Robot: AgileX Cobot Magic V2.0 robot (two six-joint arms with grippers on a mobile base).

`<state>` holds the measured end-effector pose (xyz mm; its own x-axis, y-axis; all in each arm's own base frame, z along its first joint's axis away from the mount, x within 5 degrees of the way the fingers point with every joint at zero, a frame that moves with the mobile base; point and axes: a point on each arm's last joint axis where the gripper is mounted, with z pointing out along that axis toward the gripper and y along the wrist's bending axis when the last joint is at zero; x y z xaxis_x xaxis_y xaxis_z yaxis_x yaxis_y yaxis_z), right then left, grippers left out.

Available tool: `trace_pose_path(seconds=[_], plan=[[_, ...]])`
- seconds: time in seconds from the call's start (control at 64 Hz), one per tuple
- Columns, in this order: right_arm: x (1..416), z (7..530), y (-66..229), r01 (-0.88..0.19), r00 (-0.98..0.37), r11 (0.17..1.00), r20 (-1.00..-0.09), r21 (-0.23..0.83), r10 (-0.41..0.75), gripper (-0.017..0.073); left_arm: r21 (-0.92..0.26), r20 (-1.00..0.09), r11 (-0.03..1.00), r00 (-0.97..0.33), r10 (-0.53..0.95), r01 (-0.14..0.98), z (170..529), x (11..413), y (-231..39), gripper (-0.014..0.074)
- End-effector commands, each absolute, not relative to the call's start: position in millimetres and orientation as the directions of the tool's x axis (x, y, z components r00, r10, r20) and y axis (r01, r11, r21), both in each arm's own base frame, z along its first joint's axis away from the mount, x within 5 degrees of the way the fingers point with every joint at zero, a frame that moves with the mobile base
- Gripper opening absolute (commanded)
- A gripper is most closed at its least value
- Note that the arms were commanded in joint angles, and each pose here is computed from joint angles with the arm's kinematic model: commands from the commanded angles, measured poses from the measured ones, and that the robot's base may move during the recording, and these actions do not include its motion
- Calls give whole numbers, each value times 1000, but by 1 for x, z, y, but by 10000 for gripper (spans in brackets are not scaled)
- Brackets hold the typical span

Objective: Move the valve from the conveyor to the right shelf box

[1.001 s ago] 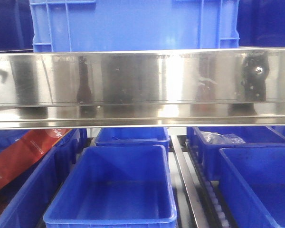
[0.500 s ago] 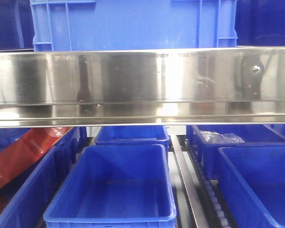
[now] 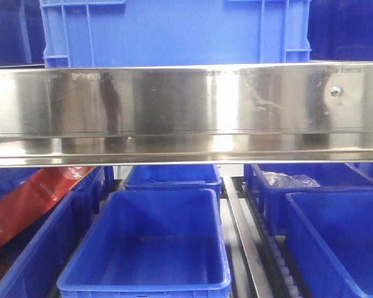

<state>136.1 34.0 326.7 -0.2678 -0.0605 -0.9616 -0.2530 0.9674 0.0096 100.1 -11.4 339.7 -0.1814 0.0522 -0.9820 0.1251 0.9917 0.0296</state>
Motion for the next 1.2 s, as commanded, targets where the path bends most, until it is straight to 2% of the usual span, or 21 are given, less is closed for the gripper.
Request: trace_pose_path(seconds=[0.0,0.203,0.391,1.094,1.188], plan=[[120,312,29,-243,-213,970,-975,-7,-60,-162,17,-988,993,-149,34,116,333,92,-10,-111],[86,291,21,-241,-131,970,-991,-9,-42,-162,17,-989,993,-144,34,114,320,84,-10,-111],[74,293,18,-237,-45,971,-999,-11,-22,-162,18,-992,994,-124,31,111,322,85,-10,-111],[74,293,18,-238,-46,971,-999,-11,-22,-162,18,-992,994,-122,31,110,322,85,-9,-111],[74,293,18,-238,-46,971,-999,-11,-22,-162,87,-989,993,-113,96,84,319,82,-6,-111]])
